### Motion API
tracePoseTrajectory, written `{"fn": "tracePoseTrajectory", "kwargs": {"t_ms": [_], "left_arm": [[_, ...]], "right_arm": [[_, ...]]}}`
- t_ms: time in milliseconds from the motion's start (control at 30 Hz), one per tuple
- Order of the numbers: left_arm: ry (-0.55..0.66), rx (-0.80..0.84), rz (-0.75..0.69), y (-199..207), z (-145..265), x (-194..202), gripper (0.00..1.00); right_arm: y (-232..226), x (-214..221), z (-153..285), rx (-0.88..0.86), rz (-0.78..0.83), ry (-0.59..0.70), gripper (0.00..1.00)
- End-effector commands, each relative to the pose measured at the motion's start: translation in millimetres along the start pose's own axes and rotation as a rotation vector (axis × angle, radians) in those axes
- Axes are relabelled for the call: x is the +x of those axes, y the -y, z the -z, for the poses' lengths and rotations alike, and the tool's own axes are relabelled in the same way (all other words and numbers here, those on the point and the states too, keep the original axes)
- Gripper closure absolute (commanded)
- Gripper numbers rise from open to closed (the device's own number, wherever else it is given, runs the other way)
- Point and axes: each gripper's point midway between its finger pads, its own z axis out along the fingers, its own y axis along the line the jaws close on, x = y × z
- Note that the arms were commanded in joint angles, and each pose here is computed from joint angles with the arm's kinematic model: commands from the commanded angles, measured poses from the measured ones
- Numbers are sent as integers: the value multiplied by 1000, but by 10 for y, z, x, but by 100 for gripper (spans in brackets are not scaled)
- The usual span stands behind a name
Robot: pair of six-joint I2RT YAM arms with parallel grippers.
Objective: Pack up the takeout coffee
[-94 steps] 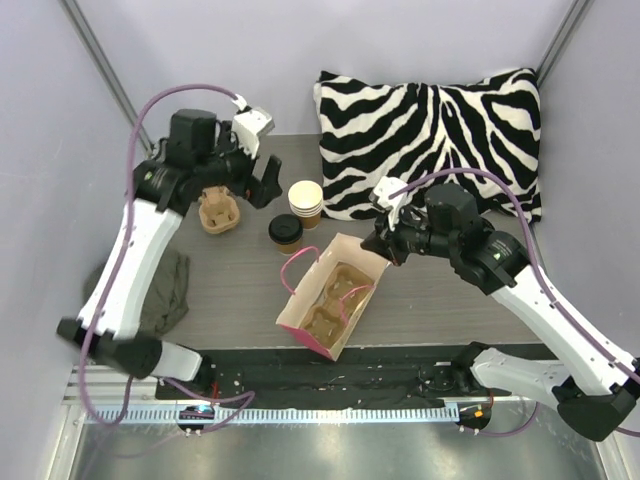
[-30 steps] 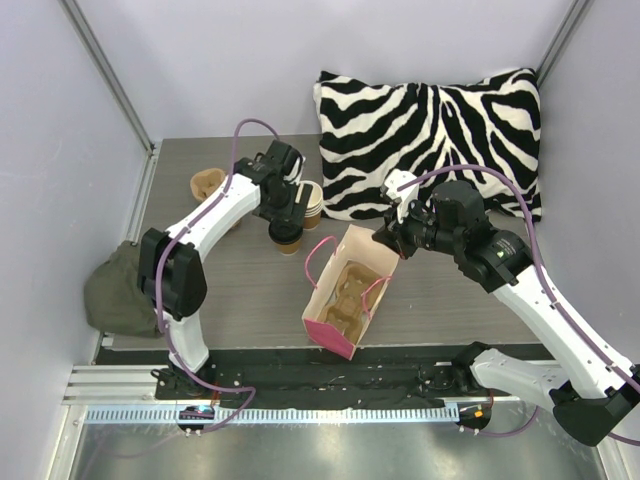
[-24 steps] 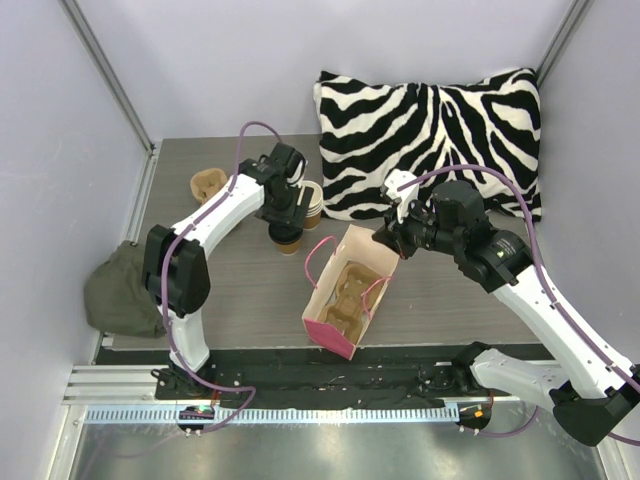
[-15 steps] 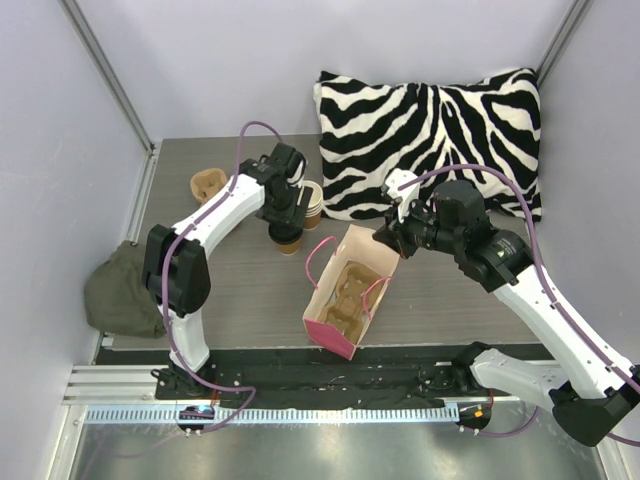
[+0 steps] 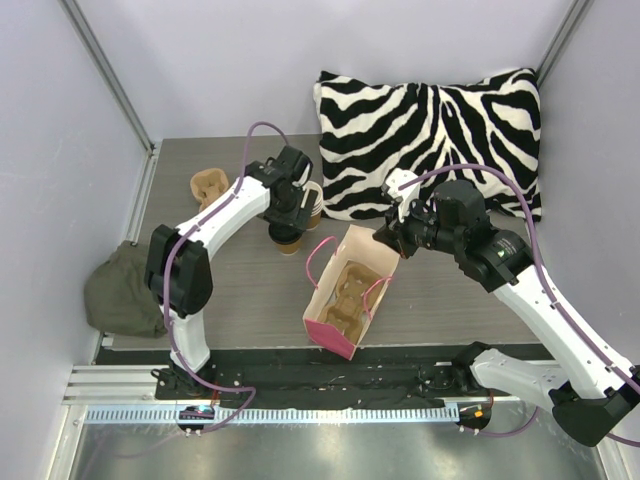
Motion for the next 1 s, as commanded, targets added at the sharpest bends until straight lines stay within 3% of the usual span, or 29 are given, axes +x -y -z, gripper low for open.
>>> {"fn": "tracePoseTrajectory", "kwargs": {"t_ms": [0,367,967], "left_arm": [[7,-16,-5,9,-25,-29,18],[-5,-34,-6,-15,-75,-12,12],[81,-20,-25,27,225,-169,3]], "right_arm": [[0,-129,35,2,5,59,99],[10,-132,32,3,5,56,99],[3,-158,21,-4,4,60,99]]}}
